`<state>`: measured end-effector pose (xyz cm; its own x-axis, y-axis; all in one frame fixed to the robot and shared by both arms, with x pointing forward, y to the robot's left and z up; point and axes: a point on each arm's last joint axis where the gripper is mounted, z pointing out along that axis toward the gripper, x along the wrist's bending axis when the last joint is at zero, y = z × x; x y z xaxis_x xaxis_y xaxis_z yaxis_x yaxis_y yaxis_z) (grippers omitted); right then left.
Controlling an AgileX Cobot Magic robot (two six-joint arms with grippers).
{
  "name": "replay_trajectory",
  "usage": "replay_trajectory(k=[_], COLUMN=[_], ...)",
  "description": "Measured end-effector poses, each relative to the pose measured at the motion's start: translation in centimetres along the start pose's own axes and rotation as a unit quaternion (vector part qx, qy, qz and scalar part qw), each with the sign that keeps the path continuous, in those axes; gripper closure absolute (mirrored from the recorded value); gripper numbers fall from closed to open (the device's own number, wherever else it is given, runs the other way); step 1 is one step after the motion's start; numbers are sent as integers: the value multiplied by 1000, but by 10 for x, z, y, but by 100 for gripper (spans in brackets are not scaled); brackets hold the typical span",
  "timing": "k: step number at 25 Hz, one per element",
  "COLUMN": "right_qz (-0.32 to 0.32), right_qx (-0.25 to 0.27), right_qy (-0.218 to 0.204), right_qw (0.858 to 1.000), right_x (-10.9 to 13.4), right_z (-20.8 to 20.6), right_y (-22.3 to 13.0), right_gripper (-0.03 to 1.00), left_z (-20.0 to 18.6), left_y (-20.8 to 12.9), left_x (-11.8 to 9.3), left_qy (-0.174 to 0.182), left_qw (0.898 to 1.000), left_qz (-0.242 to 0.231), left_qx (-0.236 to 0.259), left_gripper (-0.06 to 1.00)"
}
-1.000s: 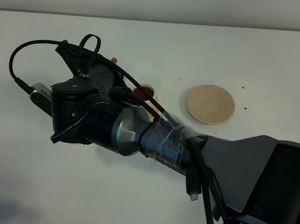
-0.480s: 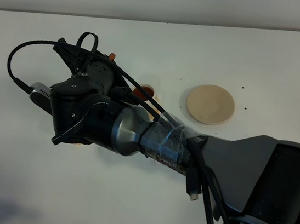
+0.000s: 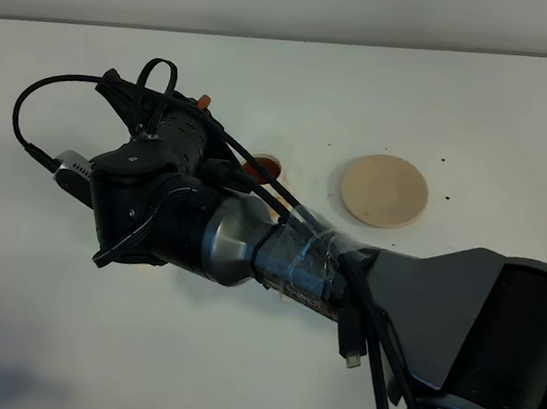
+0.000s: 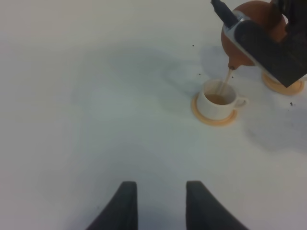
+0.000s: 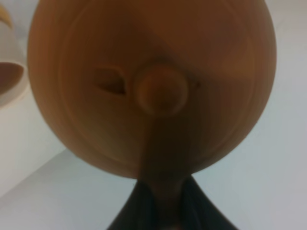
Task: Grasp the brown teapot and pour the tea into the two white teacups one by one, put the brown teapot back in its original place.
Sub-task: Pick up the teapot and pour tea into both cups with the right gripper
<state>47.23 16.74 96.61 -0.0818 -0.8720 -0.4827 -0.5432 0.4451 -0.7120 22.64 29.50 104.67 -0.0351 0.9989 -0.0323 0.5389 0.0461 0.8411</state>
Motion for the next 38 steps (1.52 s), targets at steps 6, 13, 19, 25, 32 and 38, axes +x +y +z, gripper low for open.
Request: replay_trajectory(k=[6,13,19,25,32,38], right_qz=[0,-12,-16,-22,-28,-34], right_qx=[1,8,9,12,11,13], right_qy=[0,-4,-5,-8,-11,-11], right_qw=[1000,1000,1000,1000,1000,999], right_x=[0,-1,-1,-2,-4,-4], right_z=[0,0,-1,-3,-6,-6], right_y=[0,-1,-1,1,4,3], right_gripper=[88,88,88,88,88,88], left_z=[0,0,0,0,0,0], left_y=[0,0,0,0,0,0], left_x=[0,0,0,0,0,0], left_qy=[0,0,0,0,0,0], left_qw=[1000,1000,1000,1000,1000,1000], left_qz=[0,0,0,0,0,0], left_qx=[0,0,0,0,0,0], left_gripper=[69,69,69,69,69,69])
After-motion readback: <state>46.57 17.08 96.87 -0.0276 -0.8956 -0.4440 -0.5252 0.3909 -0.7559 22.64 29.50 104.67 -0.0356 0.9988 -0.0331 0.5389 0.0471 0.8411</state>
